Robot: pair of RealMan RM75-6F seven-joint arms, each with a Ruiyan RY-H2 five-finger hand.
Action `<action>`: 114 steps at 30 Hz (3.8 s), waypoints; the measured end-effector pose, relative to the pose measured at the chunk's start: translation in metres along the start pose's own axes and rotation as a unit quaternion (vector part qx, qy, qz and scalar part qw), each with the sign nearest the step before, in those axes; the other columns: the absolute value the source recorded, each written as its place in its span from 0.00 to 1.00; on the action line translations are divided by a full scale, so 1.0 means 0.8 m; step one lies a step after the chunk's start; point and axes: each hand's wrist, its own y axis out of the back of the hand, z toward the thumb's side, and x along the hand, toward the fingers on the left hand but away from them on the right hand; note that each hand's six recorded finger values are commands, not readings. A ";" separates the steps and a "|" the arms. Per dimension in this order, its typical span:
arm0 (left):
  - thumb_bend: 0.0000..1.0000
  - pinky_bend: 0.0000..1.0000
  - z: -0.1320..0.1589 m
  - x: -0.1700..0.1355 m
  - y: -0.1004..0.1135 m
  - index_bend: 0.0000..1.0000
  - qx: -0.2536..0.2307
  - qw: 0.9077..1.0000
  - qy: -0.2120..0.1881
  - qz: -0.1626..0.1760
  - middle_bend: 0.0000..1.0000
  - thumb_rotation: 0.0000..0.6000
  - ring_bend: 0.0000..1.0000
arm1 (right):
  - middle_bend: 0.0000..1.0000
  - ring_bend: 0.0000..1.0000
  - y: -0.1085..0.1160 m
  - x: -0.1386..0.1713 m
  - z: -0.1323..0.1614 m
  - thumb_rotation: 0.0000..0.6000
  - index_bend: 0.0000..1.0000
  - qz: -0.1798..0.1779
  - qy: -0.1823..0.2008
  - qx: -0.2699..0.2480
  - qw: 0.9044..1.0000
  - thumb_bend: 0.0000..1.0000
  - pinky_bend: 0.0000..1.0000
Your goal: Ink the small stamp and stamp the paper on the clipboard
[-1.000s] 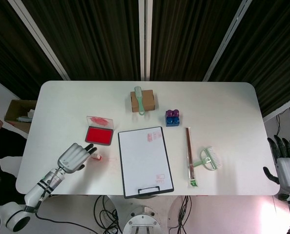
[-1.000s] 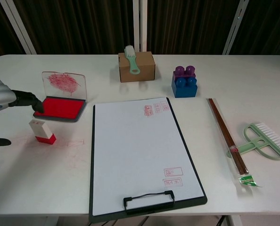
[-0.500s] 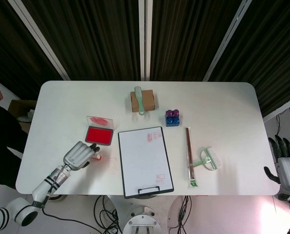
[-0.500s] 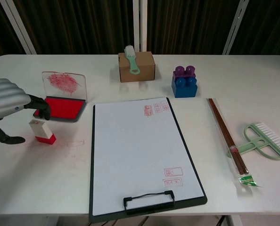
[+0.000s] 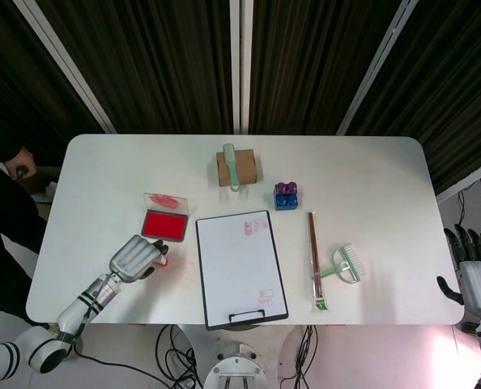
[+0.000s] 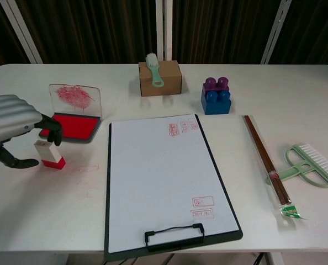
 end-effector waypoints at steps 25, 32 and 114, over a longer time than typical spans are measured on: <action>0.29 1.00 -0.003 0.010 -0.007 0.49 -0.014 1.000 0.002 -0.008 0.51 1.00 0.96 | 0.00 0.00 -0.007 -0.001 -0.008 1.00 0.00 0.005 -0.010 0.002 1.000 0.21 0.00; 0.29 1.00 -0.002 0.012 -0.007 0.49 -0.025 1.000 -0.002 -0.007 0.51 1.00 0.96 | 0.00 0.00 -0.008 -0.002 -0.009 1.00 0.00 0.007 -0.013 0.002 1.000 0.21 0.00; 0.45 1.00 -0.071 0.146 0.035 0.61 -0.130 0.991 0.005 -0.040 0.63 1.00 1.00 | 0.00 0.00 -0.002 -0.002 -0.006 1.00 0.00 0.011 -0.026 0.019 0.999 0.22 0.00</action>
